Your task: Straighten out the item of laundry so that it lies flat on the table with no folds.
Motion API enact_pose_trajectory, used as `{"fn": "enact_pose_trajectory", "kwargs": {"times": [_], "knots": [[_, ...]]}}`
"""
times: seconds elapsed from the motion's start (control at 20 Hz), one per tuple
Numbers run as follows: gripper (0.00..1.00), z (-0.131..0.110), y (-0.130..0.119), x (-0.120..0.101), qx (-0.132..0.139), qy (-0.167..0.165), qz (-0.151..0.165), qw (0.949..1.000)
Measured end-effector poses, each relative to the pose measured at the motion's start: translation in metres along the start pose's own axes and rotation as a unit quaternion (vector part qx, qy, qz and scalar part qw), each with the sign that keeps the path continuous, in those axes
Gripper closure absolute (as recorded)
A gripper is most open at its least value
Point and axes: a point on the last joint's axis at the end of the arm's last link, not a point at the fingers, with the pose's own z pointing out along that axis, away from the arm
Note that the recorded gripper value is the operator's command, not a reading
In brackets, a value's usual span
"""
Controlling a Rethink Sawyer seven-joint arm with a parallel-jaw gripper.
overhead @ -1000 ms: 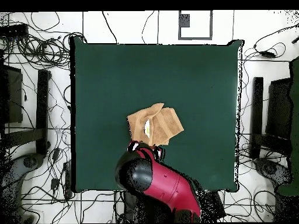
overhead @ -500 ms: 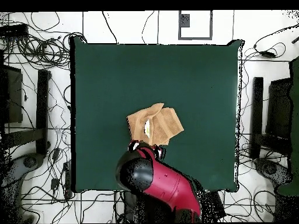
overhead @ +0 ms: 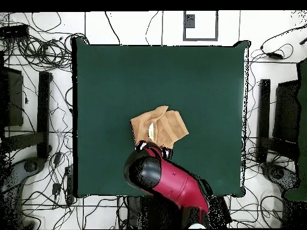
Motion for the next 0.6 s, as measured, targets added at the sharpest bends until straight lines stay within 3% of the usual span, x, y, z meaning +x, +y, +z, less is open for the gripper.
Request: {"fn": "enact_pose_trajectory", "kwargs": {"times": [0.6], "knots": [[0.0, 0.022, -0.005, 0.001, 0.005, 0.018, 0.004, 0.9998]]}}
